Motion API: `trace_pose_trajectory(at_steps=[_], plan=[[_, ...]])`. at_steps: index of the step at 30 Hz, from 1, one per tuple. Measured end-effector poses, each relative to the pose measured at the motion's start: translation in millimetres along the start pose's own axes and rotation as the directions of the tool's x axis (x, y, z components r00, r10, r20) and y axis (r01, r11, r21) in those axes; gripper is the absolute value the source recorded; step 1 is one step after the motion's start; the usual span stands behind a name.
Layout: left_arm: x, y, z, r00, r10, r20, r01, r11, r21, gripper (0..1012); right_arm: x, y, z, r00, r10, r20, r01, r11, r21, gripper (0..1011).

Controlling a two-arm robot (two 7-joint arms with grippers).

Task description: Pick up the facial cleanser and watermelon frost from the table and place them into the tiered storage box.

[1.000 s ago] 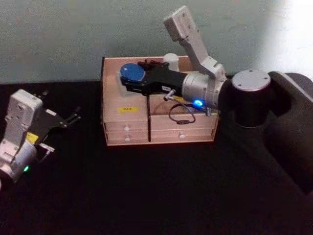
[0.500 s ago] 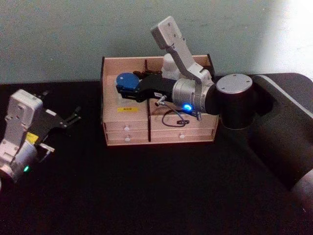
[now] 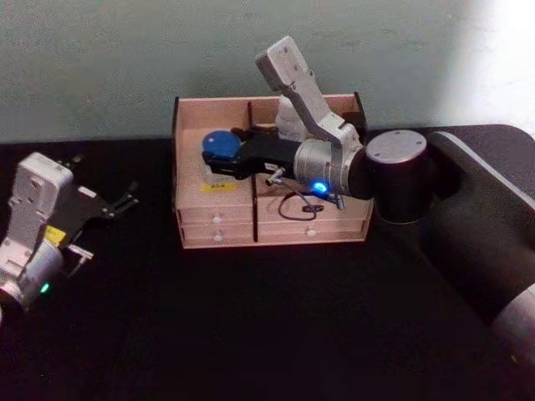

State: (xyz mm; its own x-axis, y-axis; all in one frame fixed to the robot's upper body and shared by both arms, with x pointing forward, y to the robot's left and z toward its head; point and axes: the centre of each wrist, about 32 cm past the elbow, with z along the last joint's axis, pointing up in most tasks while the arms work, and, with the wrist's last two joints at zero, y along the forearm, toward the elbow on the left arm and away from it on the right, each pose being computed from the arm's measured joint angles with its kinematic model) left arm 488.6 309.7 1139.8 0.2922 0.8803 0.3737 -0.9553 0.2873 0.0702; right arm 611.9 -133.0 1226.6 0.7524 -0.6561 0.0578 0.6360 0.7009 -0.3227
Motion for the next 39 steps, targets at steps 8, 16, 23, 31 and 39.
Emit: trace_pose_trajectory(at_steps=[8, 16, 23, 31, 39], plan=[[0.0, 0.0, 0.0, 1.0, 0.0, 0.0, 0.0, 1.0, 0.0, 1001, 0.0, -0.1, -0.2, 1.0, 0.0, 0.0, 0.0, 1.0, 0.0, 715], [0.0, 0.0, 0.0, 1.0, 0.0, 0.0, 0.0, 1.0, 0.0, 1001, -0.1, -0.2, -0.7, 1.0, 0.001, -0.002, -0.001, 1.0, -0.002, 873], [0.0, 0.0, 0.0, 1.0, 0.0, 0.0, 0.0, 1.0, 0.0, 1001, -0.1, -0.3, -0.8, 1.0, 0.002, -0.002, -0.002, 1.0, -0.001, 1002], [0.0, 0.0, 0.0, 1.0, 0.0, 0.0, 0.0, 1.0, 0.0, 1001, 0.8, -4.0, -0.4, 1.0, 0.006, -0.015, -0.005, 1.0, 0.023, 1002], [0.0, 0.0, 0.0, 1.0, 0.0, 0.0, 0.0, 1.0, 0.0, 1001, 4.5, -23.4, 5.0, 0.999, 0.006, -0.043, 0.001, 0.989, 0.15, 1002]])
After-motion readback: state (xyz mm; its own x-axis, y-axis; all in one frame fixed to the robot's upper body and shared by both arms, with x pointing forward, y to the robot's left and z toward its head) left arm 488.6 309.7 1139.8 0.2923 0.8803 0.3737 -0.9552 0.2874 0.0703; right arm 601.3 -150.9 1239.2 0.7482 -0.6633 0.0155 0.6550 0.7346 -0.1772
